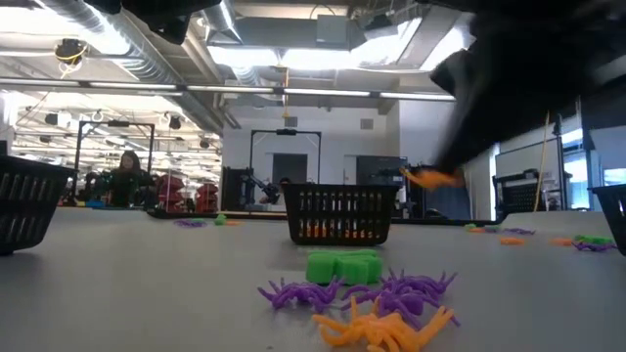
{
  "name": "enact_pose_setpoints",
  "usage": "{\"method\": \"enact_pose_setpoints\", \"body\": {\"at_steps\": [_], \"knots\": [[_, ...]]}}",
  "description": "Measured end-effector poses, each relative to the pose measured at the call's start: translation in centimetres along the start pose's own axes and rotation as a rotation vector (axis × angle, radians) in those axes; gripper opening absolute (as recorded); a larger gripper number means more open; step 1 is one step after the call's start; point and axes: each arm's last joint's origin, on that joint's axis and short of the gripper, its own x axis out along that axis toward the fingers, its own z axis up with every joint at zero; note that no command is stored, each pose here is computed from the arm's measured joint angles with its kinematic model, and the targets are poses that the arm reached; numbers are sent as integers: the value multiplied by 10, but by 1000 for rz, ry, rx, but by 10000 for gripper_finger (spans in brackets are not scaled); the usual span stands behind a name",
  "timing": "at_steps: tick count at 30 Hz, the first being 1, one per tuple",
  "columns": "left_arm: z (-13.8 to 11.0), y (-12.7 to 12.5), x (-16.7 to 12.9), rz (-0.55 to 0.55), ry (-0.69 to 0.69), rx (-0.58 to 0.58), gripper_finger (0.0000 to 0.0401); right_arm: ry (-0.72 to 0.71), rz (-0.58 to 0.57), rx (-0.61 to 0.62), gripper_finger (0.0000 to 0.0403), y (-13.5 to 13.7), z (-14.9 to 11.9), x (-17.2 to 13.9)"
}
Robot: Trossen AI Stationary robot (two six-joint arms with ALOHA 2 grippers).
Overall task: Sort Halloween decoration
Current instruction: Put the orange spider toy into the top black bin
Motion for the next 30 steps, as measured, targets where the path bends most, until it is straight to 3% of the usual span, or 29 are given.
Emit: {"method": "enact_pose_setpoints", "body": {"at_steps": [8, 15, 20, 30], "knots": [[-1, 6, 2, 24, 15, -24, 66, -113, -240, 48, 2, -41, 23, 4], [-2, 10, 4, 41, 24, -29, 66, -79, -276, 139, 2, -80, 34, 16], [-3, 11, 4, 45, 31, -27, 66, -47, -228, 168, 7, -94, 37, 21], [-4, 10, 4, 44, 46, -20, 66, -44, -210, 170, 115, -92, 37, 20]]}}
